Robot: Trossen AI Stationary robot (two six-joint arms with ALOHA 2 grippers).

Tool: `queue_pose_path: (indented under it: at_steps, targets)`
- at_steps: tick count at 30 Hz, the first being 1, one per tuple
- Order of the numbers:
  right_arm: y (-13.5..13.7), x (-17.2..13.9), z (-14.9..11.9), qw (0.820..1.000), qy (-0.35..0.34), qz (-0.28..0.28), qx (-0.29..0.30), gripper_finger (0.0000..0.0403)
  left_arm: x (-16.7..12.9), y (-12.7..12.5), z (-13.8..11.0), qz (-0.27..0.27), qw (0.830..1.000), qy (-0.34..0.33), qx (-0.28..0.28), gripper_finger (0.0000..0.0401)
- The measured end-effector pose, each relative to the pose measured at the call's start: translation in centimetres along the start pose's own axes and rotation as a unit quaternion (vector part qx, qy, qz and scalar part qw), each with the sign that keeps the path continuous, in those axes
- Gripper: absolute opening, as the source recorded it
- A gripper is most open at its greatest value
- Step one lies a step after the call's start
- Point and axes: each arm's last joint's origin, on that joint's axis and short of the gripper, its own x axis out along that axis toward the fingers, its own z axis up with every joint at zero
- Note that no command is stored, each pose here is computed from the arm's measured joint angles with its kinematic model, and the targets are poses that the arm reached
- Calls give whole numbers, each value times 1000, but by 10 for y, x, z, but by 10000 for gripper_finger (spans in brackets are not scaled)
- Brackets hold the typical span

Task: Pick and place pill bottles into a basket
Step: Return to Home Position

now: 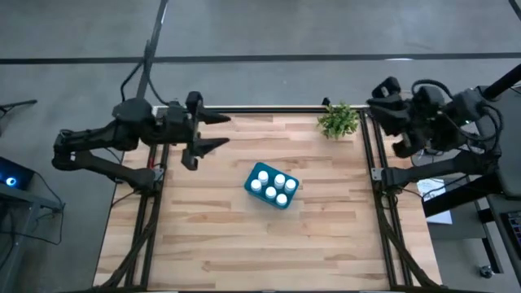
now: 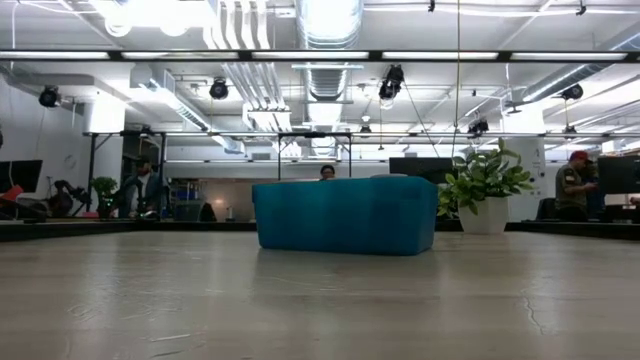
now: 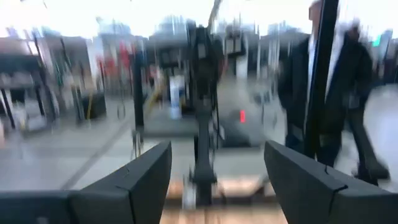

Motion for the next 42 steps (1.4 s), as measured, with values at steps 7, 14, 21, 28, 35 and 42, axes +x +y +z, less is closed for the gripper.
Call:
queue_pose_path:
  at_steps: [7, 14, 21, 28, 35, 42]
  targets:
    - [-1, -32, -7, 990, -142, 29, -3, 68, -25, 2, -16, 7, 994, -104, -21, 239]
    - [-3, -72, -19, 974, -221, 44, -1, 68, -75, 5, -24, 53, 982, -178, -26, 239]
    - [-7, -110, -36, 956, -291, 31, -15, 68, -109, 5, -56, 80, 963, -256, -34, 239]
    - [-13, -133, -58, 951, -310, 12, -3, 68, -141, 3, -101, 75, 935, -343, -46, 239]
    - [-18, -149, -79, 944, -330, 5, 4, 68, -160, 5, -130, 125, 923, -357, -66, 239]
    - [-22, -170, -100, 929, -369, 12, 6, 68, -181, 5, -153, 138, 905, -396, -71, 239]
